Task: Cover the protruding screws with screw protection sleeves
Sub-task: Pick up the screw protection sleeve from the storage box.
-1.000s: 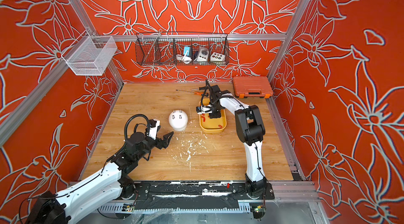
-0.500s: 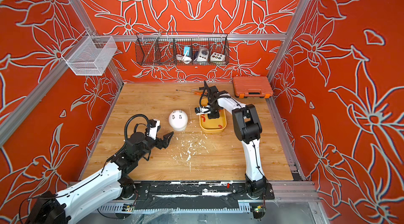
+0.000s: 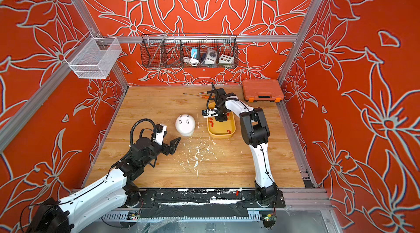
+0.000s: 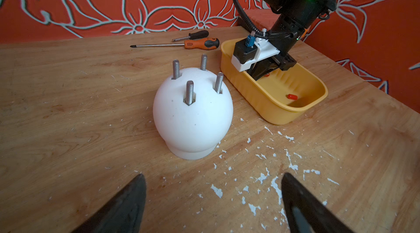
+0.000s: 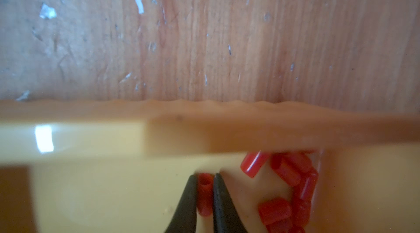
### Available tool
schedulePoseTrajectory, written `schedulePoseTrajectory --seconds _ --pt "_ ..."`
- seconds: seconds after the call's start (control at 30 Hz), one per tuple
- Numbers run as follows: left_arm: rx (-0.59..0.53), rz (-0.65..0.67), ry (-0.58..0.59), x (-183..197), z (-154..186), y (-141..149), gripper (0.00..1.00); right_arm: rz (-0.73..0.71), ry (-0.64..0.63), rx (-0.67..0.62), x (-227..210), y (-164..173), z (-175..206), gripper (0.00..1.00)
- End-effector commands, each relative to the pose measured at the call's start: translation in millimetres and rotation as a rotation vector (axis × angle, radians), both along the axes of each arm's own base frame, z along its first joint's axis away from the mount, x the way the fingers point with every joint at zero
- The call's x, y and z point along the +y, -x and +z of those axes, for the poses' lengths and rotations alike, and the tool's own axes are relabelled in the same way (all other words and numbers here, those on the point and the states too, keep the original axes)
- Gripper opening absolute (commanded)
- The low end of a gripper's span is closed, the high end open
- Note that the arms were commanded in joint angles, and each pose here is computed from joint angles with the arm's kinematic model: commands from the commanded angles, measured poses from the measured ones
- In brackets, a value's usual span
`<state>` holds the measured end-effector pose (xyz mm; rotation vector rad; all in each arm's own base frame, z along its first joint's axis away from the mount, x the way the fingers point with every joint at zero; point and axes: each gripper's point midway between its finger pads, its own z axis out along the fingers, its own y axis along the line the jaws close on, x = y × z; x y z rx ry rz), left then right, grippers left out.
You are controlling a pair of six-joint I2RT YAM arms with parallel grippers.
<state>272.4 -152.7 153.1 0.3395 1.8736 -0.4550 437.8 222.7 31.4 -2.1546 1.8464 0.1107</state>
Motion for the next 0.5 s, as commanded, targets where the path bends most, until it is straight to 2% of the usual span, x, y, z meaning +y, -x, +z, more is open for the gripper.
schedulePoseTrajectory --seconds 0.0,0.2,0.37,0.47 --pt "-0.017 -0.012 0.001 -3.0 7.1 -1.3 0.9 -0.014 -0.004 0.079 4.4 10.0 -4.5 0.1" --pt "-0.017 -0.012 0.001 -2.9 6.8 -1.0 0.9 -0.056 -0.027 0.105 7.7 10.4 3.6 0.0" --pt "-0.013 -0.015 0.002 -3.9 6.5 -1.5 0.9 -0.147 -0.072 0.162 14.3 13.3 23.1 0.0" --pt "-0.008 -0.018 0.0 -4.3 5.2 -1.5 0.89 -0.216 -0.153 0.203 20.3 17.3 46.2 0.0"
